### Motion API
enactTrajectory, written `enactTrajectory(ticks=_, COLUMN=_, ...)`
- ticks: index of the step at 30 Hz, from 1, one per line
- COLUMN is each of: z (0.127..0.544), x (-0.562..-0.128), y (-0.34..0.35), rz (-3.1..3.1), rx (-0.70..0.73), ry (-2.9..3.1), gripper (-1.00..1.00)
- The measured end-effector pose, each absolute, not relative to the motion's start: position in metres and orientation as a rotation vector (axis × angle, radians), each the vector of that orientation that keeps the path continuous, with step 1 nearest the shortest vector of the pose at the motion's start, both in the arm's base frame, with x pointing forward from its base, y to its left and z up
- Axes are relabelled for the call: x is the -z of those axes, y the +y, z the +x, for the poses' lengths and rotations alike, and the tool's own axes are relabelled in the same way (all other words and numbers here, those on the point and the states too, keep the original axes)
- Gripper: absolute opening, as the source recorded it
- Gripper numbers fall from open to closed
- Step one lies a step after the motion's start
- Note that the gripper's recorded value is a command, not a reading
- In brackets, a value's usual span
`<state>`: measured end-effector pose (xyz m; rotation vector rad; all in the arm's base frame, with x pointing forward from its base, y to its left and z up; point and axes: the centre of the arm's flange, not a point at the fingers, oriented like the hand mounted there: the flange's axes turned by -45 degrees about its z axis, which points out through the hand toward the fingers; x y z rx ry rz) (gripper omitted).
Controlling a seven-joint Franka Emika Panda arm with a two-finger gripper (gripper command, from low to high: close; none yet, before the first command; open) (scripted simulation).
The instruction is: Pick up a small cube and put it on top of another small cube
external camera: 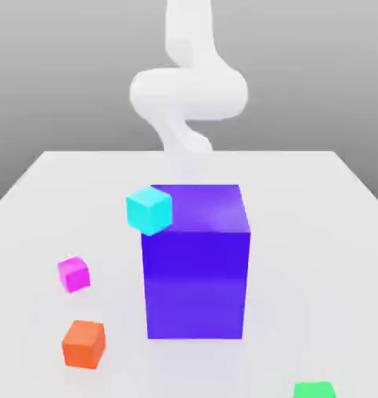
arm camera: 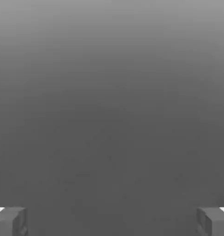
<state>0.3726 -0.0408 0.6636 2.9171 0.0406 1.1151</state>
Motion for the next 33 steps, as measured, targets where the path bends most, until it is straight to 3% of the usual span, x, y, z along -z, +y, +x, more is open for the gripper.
enactTrajectory(ticks=4, z=0.399, x=-0.578, y=-0.101, rz=2.945, rx=-0.927, ry=0.156, gripper=0.0)
enactTrajectory(ticks=9, z=0.402, x=-0.469, y=-0.158, rz=2.972, rx=-0.697, ry=0.318, gripper=0.0)
enactTrajectory(ticks=14, z=0.374, x=-0.366, y=-0.199, rz=2.99, rx=-0.472, ry=0.495, gripper=0.0)
enactTrajectory(ticks=20, z=0.31, x=-0.263, y=-0.228, rz=3.001, rx=-0.218, ry=0.721, gripper=0.0)
enactTrajectory(ticks=26, z=0.235, x=-0.196, y=-0.237, rz=2.999, rx=-0.014, ry=0.925, gripper=0.0)
enactTrajectory(ticks=33, z=0.234, x=-0.185, y=-0.247, rz=3.006, rx=0.011, ry=0.947, gripper=0.0)
